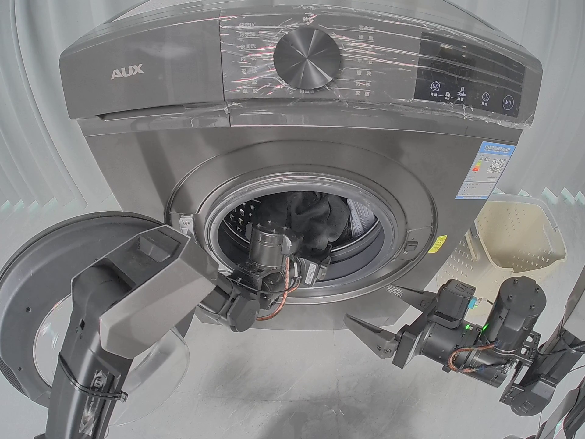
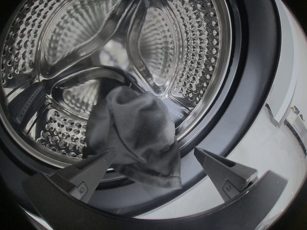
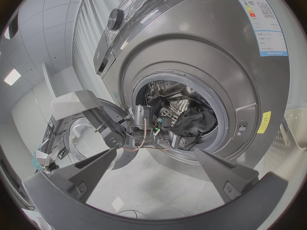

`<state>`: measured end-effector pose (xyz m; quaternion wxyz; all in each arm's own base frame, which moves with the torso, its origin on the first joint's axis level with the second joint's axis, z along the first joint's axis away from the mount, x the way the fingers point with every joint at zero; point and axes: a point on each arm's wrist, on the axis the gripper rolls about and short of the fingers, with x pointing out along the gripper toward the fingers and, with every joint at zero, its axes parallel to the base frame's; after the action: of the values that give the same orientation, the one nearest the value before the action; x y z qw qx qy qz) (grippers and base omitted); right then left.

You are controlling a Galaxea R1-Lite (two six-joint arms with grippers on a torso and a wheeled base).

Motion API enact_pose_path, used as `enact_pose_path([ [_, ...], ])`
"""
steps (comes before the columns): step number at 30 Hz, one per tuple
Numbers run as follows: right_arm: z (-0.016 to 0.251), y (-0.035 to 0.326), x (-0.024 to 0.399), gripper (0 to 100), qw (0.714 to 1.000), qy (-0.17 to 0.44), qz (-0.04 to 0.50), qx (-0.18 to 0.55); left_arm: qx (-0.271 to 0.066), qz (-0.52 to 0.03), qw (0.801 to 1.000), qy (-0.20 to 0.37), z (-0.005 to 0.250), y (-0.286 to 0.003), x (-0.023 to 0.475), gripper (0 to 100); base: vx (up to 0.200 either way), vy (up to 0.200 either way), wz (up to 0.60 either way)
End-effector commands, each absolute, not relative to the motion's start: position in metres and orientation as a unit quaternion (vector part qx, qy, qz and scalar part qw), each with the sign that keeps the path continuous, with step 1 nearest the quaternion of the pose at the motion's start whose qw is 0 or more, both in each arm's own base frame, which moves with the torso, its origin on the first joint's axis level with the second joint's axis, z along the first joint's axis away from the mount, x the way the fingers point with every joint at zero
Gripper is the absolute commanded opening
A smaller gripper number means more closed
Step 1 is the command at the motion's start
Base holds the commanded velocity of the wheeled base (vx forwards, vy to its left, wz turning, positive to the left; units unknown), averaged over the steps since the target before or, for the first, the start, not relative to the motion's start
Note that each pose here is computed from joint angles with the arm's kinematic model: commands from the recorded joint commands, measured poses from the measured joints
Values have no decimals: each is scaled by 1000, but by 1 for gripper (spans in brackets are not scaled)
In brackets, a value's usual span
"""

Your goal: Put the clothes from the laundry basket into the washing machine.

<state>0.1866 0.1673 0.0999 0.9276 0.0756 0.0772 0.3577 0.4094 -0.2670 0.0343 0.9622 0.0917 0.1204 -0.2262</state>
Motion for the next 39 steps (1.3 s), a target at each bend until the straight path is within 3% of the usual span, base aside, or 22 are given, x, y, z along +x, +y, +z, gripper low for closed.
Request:
enact_pose_path([
  [1,100,167,187,100,928,77,357,76,95,-226,961,127,2,-275,422,100,0,0,0],
  [13,100,167,187,100,928,76,357,76,96,-224,961,126,-12,-278,431,100,0,0,0],
  [14,100,167,187,100,928,76,357,76,96,-224,962,127,-14,-278,432,0,0,0,0],
  [23,101,167,187,100,927,76,358,76,90,-222,964,112,-10,-280,437,0,0,0,0],
  [33,101,168,187,100,927,76,359,76,32,-160,986,-21,40,-265,491,0,0,0,0],
  [39,100,168,187,100,927,77,358,76,20,-146,989,-22,37,-252,500,0,0,0,0],
])
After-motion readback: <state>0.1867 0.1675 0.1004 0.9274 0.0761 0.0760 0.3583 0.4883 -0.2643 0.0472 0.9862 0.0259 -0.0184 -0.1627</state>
